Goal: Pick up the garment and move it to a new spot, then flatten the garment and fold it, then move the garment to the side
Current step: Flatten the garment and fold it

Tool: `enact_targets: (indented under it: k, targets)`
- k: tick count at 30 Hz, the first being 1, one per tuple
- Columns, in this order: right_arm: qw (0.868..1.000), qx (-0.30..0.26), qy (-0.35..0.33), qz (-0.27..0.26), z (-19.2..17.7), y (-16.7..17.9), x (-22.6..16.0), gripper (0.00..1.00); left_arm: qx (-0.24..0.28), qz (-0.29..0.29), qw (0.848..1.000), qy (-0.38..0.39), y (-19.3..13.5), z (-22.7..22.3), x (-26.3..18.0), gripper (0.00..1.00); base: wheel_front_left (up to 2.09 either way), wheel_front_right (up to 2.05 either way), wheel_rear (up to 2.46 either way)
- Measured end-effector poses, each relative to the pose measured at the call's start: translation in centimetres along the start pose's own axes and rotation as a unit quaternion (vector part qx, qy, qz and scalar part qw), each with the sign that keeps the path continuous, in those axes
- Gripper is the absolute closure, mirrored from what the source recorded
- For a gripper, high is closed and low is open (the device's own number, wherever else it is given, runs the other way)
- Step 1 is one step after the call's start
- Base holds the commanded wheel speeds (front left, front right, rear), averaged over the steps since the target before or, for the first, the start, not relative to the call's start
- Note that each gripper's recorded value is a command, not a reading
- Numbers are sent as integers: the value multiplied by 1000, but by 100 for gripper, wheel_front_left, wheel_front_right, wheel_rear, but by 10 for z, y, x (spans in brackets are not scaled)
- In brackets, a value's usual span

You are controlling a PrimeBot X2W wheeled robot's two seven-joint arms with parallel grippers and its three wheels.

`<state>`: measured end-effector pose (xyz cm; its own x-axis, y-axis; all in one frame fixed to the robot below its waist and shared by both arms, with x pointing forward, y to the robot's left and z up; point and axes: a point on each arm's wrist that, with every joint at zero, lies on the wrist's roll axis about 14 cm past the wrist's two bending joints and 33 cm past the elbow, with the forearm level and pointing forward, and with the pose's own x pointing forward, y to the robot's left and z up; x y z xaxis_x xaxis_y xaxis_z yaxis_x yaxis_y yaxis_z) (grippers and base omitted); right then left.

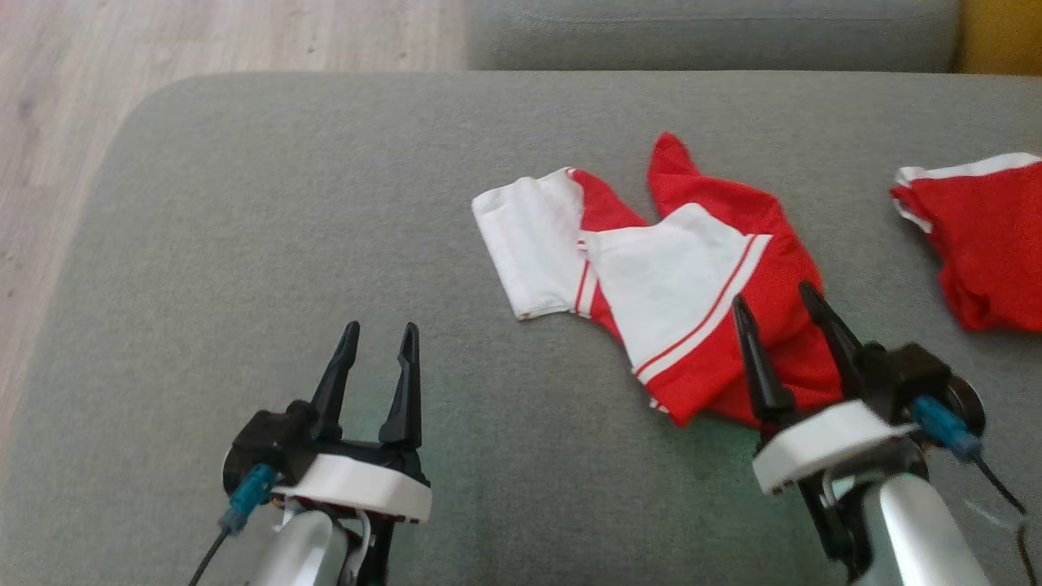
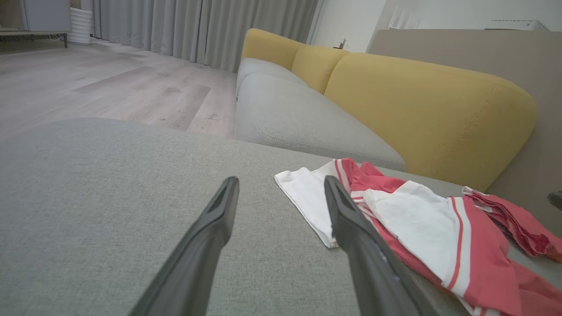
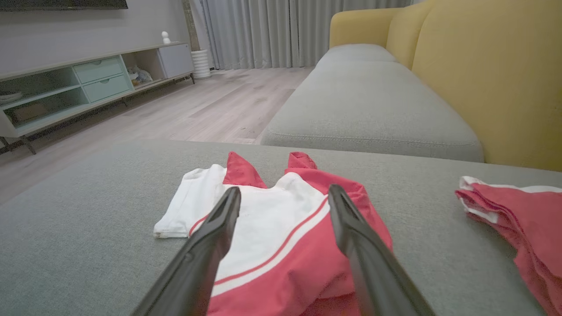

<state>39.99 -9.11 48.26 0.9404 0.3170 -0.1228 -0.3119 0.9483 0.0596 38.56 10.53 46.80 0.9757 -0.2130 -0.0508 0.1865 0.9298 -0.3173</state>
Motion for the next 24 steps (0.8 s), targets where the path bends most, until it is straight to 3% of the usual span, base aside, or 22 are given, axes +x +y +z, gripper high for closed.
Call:
enact_targets:
  k: [12,24]
  targets:
    - [992,-31,101,71,-42,37,56,0,-2,37,999,14,25,-9,-8,0,0,0,0]
    - [982,-57,133,123,-62,65,97,0,-5,52,998,25,36,-15,-9,0,0,0,0]
